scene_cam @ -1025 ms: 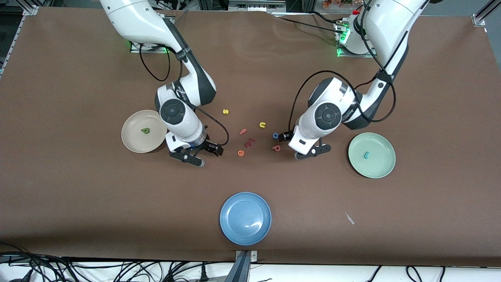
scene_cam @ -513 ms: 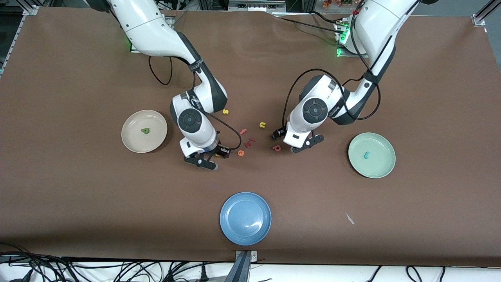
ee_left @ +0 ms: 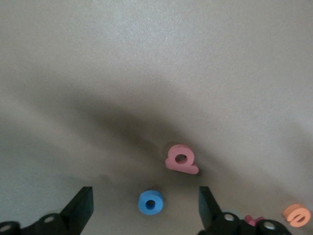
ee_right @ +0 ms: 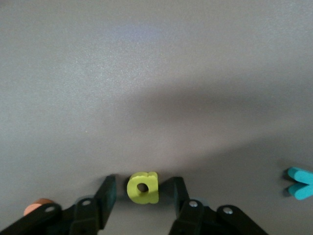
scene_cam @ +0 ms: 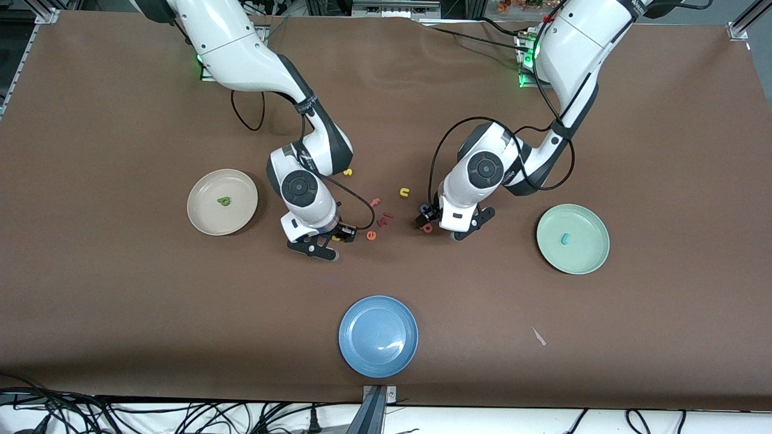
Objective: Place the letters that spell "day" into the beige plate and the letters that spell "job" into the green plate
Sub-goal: 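Grasp the yellow a with the right gripper while the left gripper grasps the blue o, then drop the yellow a on the cream plate while the left gripper carries the o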
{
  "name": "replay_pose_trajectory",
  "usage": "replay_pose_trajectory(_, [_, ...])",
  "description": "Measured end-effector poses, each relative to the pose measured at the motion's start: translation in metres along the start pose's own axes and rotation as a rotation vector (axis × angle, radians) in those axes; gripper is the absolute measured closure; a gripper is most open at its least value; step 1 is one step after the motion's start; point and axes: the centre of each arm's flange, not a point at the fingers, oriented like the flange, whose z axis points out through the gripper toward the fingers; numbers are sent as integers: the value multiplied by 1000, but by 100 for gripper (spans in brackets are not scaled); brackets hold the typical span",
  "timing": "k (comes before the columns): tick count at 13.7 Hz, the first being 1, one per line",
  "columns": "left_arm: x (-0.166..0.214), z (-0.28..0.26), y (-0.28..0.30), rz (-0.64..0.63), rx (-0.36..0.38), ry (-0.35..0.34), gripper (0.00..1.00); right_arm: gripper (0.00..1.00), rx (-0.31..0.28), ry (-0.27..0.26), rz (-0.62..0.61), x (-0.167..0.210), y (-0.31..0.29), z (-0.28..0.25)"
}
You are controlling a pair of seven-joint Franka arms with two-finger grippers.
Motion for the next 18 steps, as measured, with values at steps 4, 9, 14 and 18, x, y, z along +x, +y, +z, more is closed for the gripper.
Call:
replay_pose_trajectory(4, [-9,13,0,0,16,-12,11,72,2,6,-2,2,-1,-5])
replay_pose_trajectory(9, [-20,27,2,8,25,-22,21,72,-99,-34,-55,32,30,-48])
replay_pose_trajectory(14, [-25,37,3,11,34,-30,33,72,-193,-130,-127,58,100,-98])
replay_pose_trajectory(18, [-24,39,8,6,28,-32,40,72,-247,-218,-156,56,185,-77])
